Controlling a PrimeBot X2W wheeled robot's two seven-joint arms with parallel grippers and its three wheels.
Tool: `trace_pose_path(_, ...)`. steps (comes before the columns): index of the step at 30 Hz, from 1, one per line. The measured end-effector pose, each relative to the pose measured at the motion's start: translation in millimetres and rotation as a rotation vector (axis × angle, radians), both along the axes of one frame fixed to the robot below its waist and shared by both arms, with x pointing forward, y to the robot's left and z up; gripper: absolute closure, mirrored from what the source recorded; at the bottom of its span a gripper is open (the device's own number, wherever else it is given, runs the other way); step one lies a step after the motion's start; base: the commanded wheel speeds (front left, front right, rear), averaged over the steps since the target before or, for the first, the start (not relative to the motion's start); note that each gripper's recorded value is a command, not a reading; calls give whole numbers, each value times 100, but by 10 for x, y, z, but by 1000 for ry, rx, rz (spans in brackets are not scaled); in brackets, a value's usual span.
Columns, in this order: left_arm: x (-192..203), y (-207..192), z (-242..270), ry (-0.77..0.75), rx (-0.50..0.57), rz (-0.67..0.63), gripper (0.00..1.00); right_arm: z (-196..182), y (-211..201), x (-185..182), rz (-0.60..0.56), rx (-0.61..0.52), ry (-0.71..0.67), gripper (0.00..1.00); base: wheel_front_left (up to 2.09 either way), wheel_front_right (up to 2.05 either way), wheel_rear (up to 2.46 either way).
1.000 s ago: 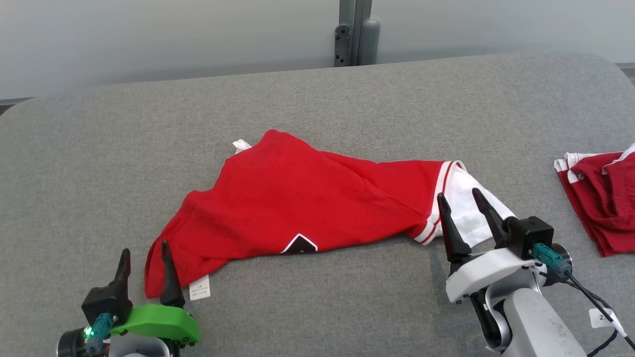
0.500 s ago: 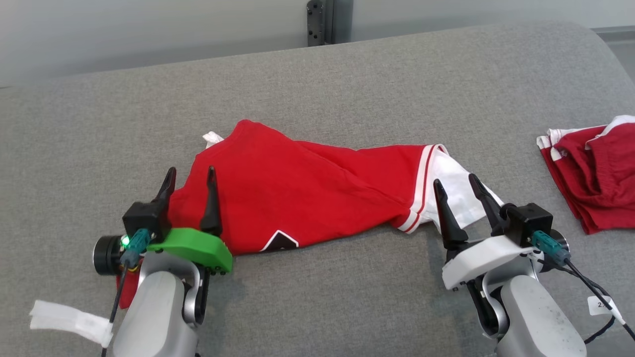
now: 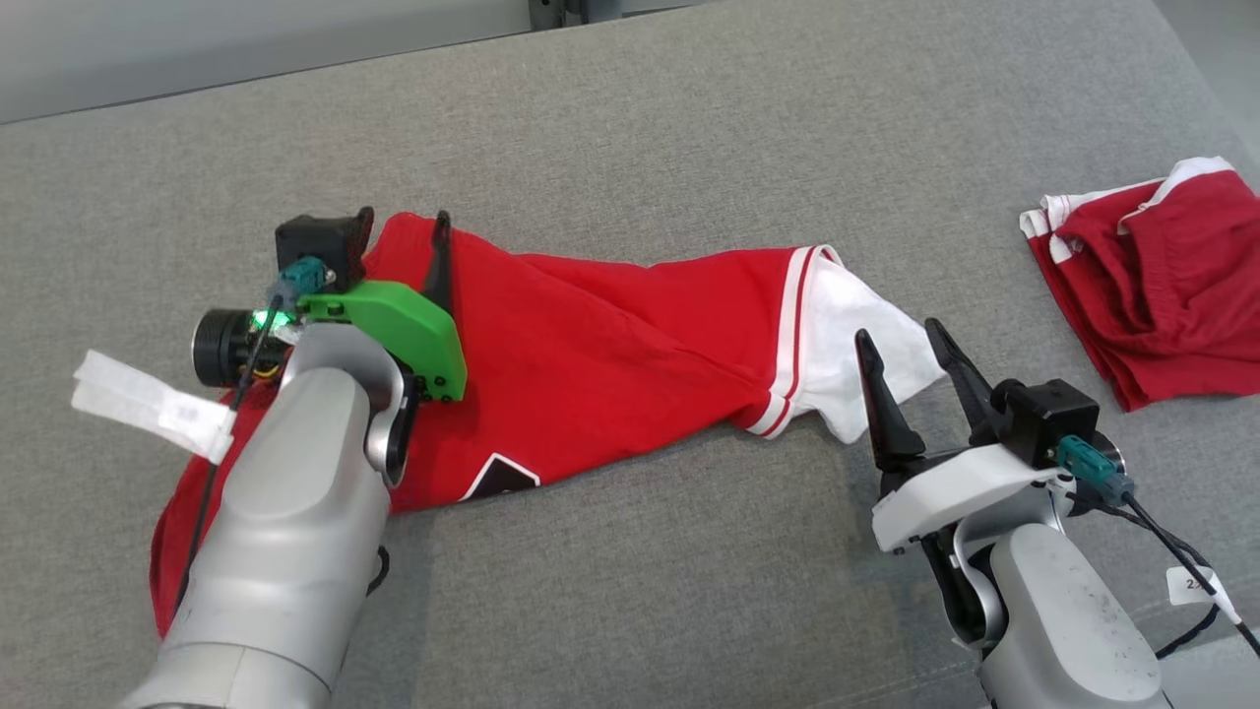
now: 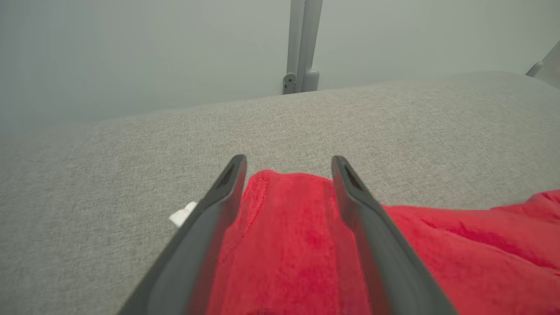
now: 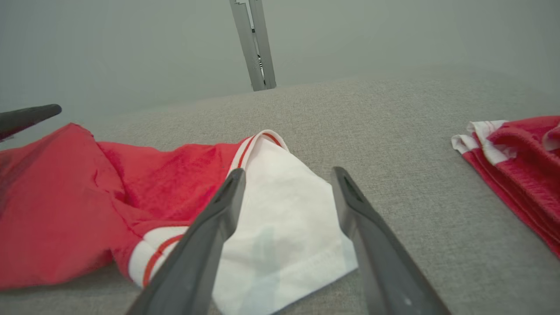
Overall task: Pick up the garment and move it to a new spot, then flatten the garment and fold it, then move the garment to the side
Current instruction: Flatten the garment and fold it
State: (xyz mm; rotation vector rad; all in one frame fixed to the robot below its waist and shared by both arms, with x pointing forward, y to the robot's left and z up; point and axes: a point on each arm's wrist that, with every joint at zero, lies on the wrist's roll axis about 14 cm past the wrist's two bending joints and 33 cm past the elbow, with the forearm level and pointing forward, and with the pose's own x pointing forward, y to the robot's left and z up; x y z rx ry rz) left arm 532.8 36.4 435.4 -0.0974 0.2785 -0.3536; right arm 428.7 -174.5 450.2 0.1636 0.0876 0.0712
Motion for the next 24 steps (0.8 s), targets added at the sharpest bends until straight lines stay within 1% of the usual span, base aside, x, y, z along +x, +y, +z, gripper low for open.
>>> trace_pose_path(5, 197, -48, -104, 107, -1, 13, 0, -72, -100, -16, -27, -5, 21, 0, 0, 0, 0)
trace_pose_path(8, 240, -47, -184, 157, 16, 23, 0, -95, -130, -25, -35, -6, 28, 0, 0, 0, 0)
trace_pose_path(13, 172, -21, -435, 262, 70, 15, 0, -103, -170, -17, -45, -7, 29, 0, 0, 0, 0)
trace_pose_path(18, 119, -3, -561, 298, 103, 8, 0, -116, -174, -9, -47, -4, 32, 0, 0, 0, 0)
trace_pose_path(19, 115, 3, -568, 299, 105, 9, 5, -118, -173, -8, -47, -3, 32, 0, 0, 0, 0)
trace_pose_path(20, 111, 11, -575, 297, 113, 10, 5, -118, -169, -6, -46, -3, 32, 0, 0, 0, 0)
trace_pose_path(21, 113, 21, -572, 291, 114, 13, 59, -119, -166, -5, -45, -3, 32, 0, 0, 0, 0)
trace_pose_path(22, 117, 31, -566, 284, 115, 17, 100, -119, -164, -2, -45, -3, 32, 0, 0, 0, 0)
trace_pose_path(24, 110, 46, -567, 280, 119, 18, 100, -116, -156, 3, -43, -2, 31, 0, 0, 0, 0)
